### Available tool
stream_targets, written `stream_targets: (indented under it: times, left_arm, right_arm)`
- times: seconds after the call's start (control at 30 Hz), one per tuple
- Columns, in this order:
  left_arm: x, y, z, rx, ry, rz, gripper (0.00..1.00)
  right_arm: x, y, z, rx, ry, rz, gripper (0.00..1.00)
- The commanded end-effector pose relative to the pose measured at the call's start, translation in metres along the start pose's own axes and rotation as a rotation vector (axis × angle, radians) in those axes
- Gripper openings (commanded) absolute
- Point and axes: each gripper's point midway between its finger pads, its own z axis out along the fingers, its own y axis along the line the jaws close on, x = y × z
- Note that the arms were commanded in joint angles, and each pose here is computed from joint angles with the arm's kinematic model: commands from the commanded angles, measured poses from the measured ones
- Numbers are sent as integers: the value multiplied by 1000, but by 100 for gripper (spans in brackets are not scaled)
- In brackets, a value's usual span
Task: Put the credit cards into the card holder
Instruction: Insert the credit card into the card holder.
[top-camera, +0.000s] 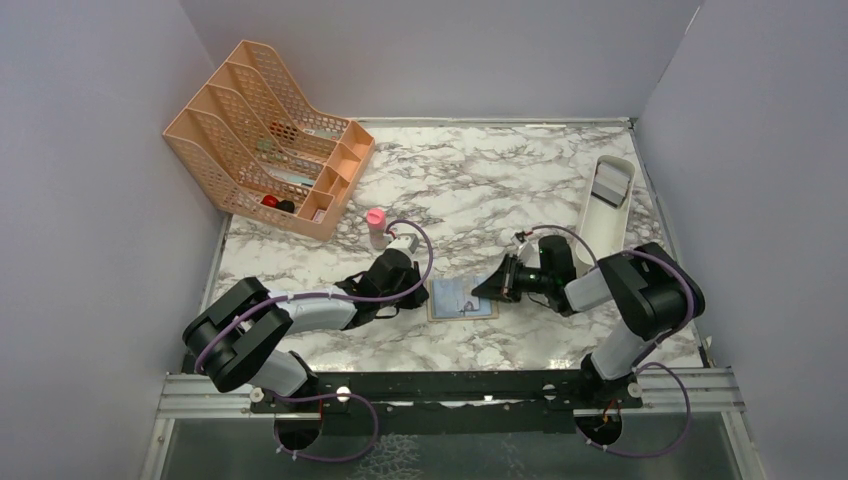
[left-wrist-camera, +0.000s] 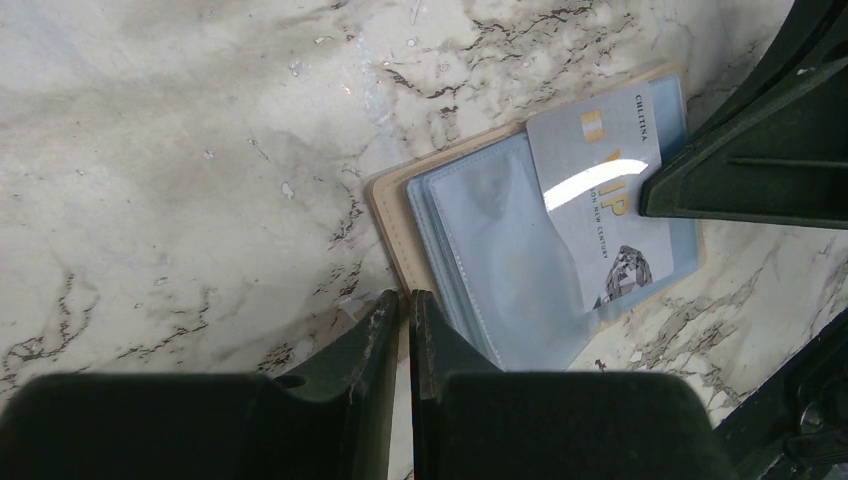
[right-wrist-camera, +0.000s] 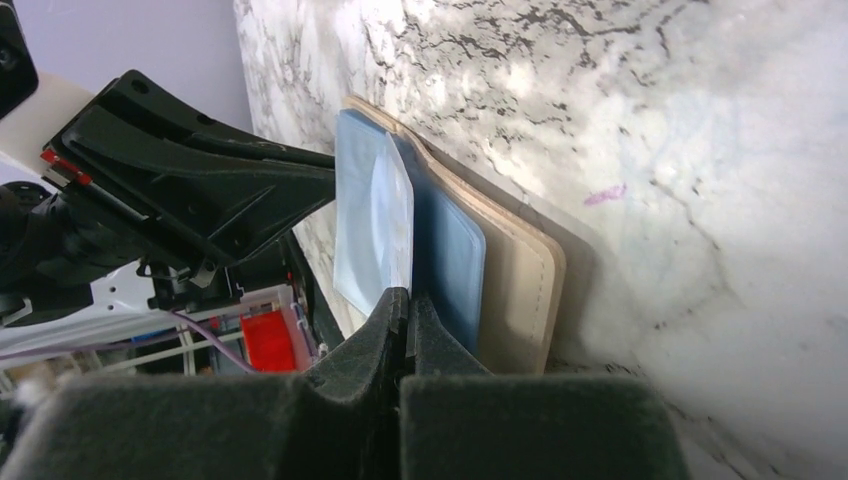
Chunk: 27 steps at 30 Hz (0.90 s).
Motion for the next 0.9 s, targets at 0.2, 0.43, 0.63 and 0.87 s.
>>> stream_targets:
  times: [0.2, 0.43, 0.63, 0.87]
  left_arm:
    - [34, 23, -5, -66, 113, 11, 14]
    - [36, 23, -4, -61, 116, 8, 14]
    - [37, 23, -4, -59, 114, 3, 14]
    - [35, 21, -4, -50, 114, 3, 14]
  right_arm:
    - [13, -17, -8, 90, -14, 10, 1]
    - [18, -16, -6, 81, -5, 21, 1]
    - [18, -9, 2, 44, 13, 22, 1]
    - [15, -6, 6, 40, 5, 26, 1]
